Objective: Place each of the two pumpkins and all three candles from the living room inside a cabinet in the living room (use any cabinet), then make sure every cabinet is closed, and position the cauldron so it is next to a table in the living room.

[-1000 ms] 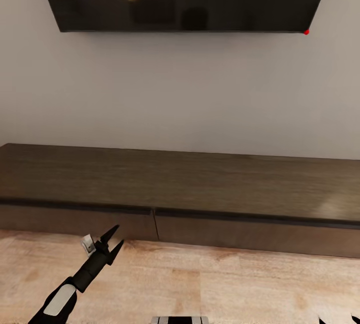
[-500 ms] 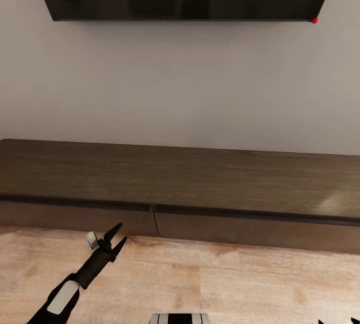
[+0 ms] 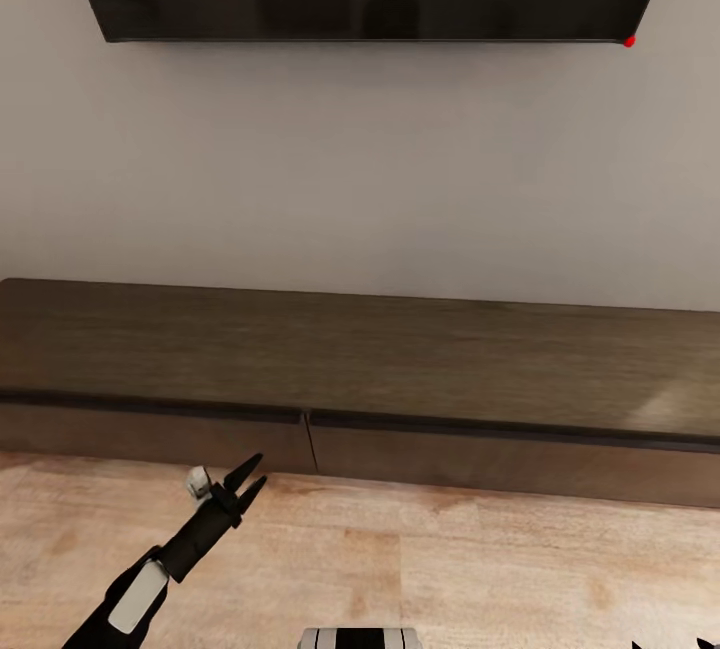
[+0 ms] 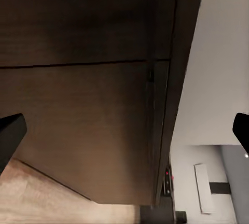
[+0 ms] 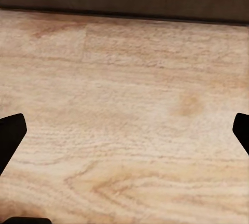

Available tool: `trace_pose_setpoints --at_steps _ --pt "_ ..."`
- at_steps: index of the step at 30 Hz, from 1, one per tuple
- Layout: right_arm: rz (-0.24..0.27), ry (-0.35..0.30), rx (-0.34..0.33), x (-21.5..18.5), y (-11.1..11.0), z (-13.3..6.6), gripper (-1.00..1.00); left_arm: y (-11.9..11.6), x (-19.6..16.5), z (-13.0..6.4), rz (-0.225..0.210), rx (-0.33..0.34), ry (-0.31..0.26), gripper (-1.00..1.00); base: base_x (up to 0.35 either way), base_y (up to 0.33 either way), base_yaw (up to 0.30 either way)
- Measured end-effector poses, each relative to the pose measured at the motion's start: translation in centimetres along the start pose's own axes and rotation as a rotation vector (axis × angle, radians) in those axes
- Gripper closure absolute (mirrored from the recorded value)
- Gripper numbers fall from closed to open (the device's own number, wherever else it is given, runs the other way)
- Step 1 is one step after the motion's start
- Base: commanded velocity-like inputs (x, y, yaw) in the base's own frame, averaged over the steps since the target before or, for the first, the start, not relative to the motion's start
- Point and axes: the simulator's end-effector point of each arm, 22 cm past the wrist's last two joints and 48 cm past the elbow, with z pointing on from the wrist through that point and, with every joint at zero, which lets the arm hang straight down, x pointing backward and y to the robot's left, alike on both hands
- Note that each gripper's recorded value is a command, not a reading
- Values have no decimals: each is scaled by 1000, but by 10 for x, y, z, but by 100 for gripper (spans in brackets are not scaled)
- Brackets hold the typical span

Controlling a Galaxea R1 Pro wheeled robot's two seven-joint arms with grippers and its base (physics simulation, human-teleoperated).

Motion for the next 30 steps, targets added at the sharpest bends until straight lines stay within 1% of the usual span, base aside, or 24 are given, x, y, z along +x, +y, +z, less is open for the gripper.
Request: trace_pose_setpoints --at_steps 1,4,6,7,8,9,11,13,14,16,17,18,19,20,21,24,26,28,30 --pt "0 -1 0 0 0 0 -100 0 -3 -1 19 1 -9 -100 0 0 0" --pt "-1 -1 -1 0 0 0 -100 -4 -6 -2 45 19 -19 -100 0 0 0" --pt "-1 -1 -1 -1 0 0 -100 -11 -8 -7 81 55 -34 -100 0 0 0" --pt "-1 -1 -1 -1 0 0 -100 -11 -9 -8 93 60 -40 -100 0 0 0" --pt "-1 -1 -1 0 0 0 -100 -12 -11 -11 118 65 -55 -100 0 0 0" --pt "-1 -1 -1 0 0 0 -100 -12 -15 -14 148 66 -73 -100 0 0 0" --pt "0 0 -1 0 0 0 -100 -11 -19 -17 184 63 -95 -100 0 0 0" --pt "0 0 -1 0 0 0 -100 -9 -24 -21 202 54 -109 -100 0 0 0" --pt "0 0 -1 0 1 0 -100 -8 -25 -22 206 50 -113 -100 0 0 0" --pt "0 0 -1 0 0 0 -100 -2 -30 -33 211 33 -136 -100 0 0 0" --pt "0 0 -1 0 0 0 -100 1 -38 -44 203 24 -177 -100 0 0 0" --pt "0 0 -1 0 0 0 -100 3 -44 -50 200 20 -204 -100 0 0 0" --pt "1 0 -1 0 1 0 -100 4 -57 -62 198 13 -256 -100 0 0 0" --pt "2 0 -1 1 1 0 -100 5 -62 -67 196 8 -279 -100 0 0 0" --pt "2 -1 -2 1 2 0 -100 7 -70 -74 194 -5 -314 -100 0 0 0" --pt "-10 -15 -3 -1 3 0 -100 8 -82 -81 199 -24 -358 -100 0 0 0" --pt "-13 -22 -4 -1 5 1 -100 7 -87 -84 203 -30 -373 -100 0 0 0" --pt "-11 -26 -6 0 8 1 -100 10 -90 -87 199 -53 -386 -100 0 0 0" --pt "-10 -28 -8 0 10 2 -100 9 -94 -85 201 -69 -395 -100 0 0 0"
